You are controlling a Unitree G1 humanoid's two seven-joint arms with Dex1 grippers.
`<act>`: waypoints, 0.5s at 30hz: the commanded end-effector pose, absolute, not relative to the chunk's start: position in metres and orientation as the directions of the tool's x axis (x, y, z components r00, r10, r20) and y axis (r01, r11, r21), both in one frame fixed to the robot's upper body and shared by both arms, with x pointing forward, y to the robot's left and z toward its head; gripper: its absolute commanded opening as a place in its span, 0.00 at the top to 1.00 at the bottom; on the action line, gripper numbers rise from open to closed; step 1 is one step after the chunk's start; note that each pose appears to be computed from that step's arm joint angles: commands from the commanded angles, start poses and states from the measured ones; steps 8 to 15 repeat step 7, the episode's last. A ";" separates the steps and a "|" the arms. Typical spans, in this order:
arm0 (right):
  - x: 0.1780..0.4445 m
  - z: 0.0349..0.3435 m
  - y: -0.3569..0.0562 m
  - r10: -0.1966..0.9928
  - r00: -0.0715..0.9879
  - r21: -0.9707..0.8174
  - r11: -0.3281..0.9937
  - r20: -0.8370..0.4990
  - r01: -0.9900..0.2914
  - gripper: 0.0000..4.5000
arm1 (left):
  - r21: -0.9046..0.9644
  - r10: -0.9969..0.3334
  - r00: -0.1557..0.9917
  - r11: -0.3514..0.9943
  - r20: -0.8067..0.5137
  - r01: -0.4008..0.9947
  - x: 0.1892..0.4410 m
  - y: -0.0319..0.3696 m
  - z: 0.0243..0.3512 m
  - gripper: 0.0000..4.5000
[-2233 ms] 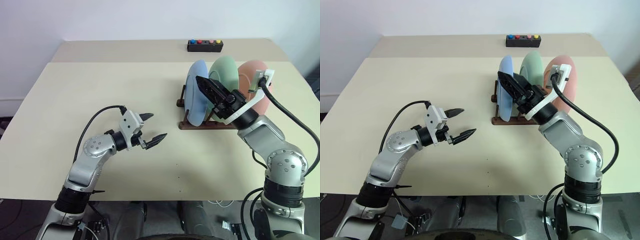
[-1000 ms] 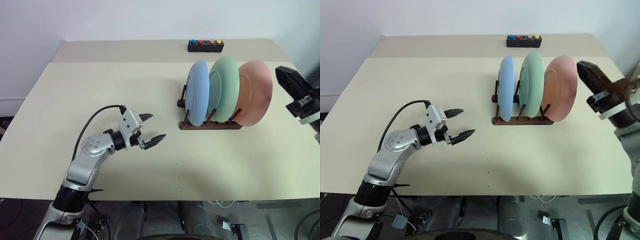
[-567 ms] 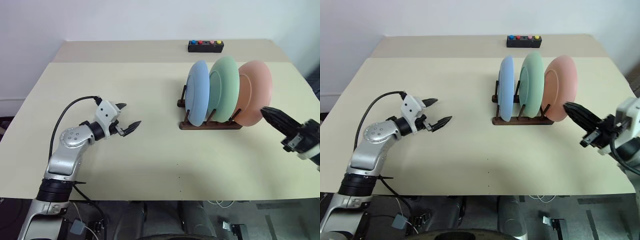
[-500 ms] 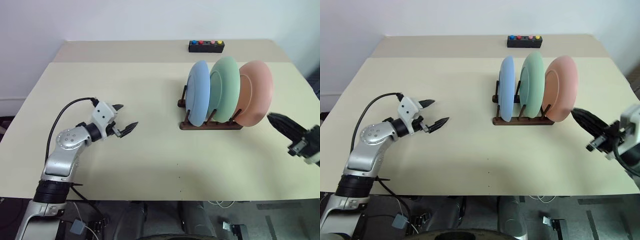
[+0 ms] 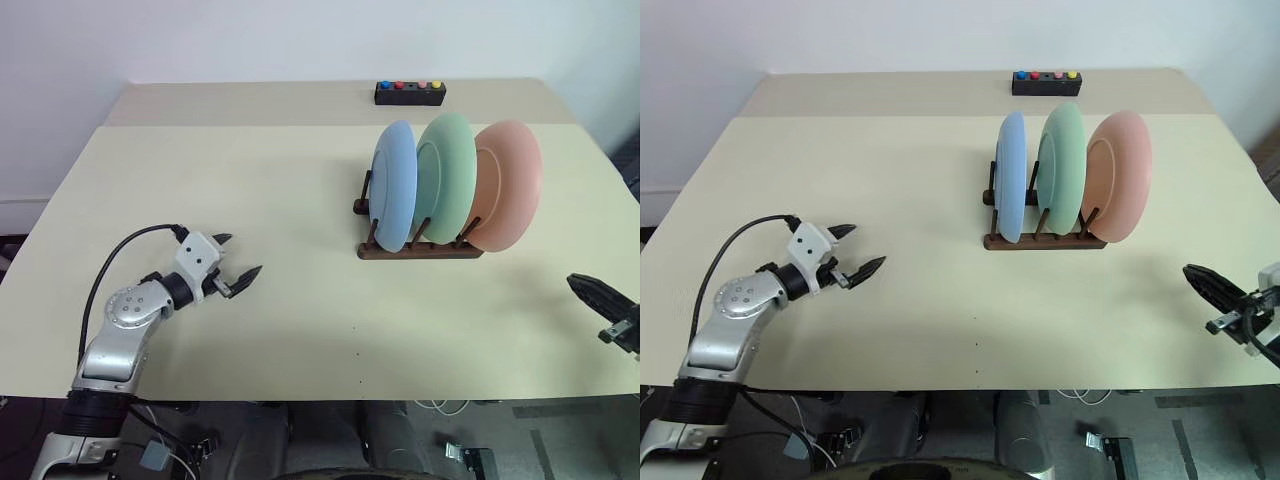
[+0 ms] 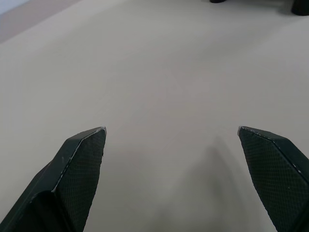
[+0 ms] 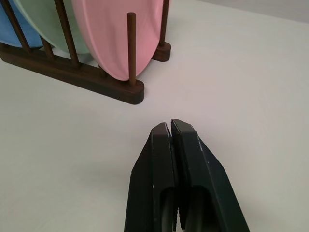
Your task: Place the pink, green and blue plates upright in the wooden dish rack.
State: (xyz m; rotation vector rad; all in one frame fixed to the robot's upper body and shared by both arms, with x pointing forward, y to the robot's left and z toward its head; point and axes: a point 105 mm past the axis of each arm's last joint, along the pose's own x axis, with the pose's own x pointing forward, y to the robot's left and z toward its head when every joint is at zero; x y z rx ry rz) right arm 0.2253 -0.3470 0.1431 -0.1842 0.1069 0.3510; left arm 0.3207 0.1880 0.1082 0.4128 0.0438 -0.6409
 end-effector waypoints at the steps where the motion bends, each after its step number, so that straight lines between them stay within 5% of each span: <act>1: 0.226 0.146 -0.344 0.342 0.933 -0.166 0.920 -0.110 -0.356 0.99 | 0.400 -0.542 0.831 0.739 -0.124 0.541 0.320 0.196 0.118 0.00; 15: 0.231 0.149 -0.342 0.355 0.928 -0.172 0.913 -0.115 -0.371 0.99 | 0.388 -0.542 0.834 0.749 -0.109 0.537 0.318 0.192 0.117 0.00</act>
